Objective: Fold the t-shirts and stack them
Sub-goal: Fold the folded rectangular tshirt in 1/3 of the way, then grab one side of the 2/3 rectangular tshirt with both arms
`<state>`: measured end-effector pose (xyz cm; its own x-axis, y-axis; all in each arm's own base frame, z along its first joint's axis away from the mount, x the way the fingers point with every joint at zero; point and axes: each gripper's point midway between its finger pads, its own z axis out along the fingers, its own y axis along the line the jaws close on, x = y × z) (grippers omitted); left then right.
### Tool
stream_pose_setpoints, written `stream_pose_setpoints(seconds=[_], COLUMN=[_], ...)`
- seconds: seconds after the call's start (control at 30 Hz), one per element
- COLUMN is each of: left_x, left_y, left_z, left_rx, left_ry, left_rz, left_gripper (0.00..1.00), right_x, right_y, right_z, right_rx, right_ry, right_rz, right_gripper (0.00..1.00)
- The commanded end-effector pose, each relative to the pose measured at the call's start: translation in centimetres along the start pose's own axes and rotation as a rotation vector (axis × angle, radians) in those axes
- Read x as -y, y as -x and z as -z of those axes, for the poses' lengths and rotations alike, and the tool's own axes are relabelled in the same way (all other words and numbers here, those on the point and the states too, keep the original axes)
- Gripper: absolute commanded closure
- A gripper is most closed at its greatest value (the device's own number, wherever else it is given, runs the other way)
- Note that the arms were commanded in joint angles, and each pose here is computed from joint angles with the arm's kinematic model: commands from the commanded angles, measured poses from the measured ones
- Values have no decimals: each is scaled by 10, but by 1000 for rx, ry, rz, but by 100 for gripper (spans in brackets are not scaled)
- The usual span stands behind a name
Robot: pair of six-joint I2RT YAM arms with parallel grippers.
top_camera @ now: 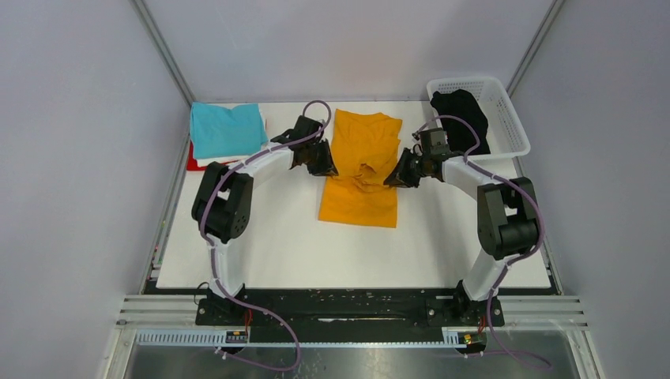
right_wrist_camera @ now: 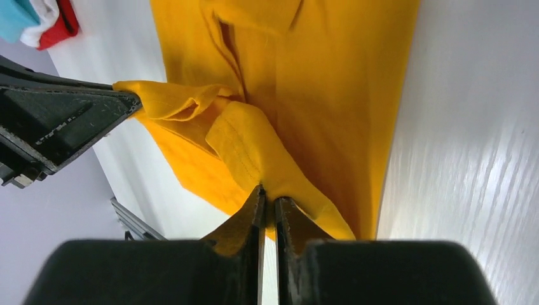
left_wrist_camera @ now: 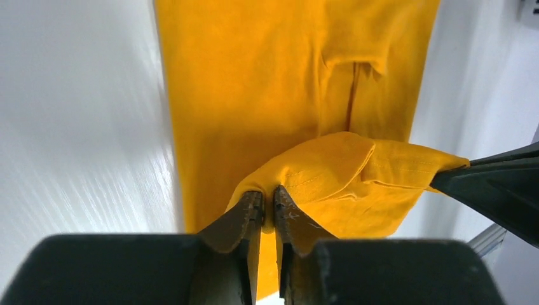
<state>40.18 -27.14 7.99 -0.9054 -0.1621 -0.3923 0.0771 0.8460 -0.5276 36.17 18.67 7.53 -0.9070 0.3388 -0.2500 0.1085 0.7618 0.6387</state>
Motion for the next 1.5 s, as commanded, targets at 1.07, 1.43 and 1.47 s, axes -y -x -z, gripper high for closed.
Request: stream_pose_setpoints(seconds=[1.07, 1.43, 1.47], left_x=[-56, -59, -58], left_y=[-126, -130, -130], left_z=[19, 10, 11], left_rx=[-104, -115, -112], left_ry=[63, 102, 99], left_rz=[124, 114, 112], left_gripper=[52, 100, 100], right_x=[67, 74, 75], right_y=[-103, -104, -104], right_z=[7, -1, -1], right_rx=[-40, -43, -39], right_ry=[-158, -187, -185], right_rz=[-44, -46, -41], right_gripper=[44, 72, 80])
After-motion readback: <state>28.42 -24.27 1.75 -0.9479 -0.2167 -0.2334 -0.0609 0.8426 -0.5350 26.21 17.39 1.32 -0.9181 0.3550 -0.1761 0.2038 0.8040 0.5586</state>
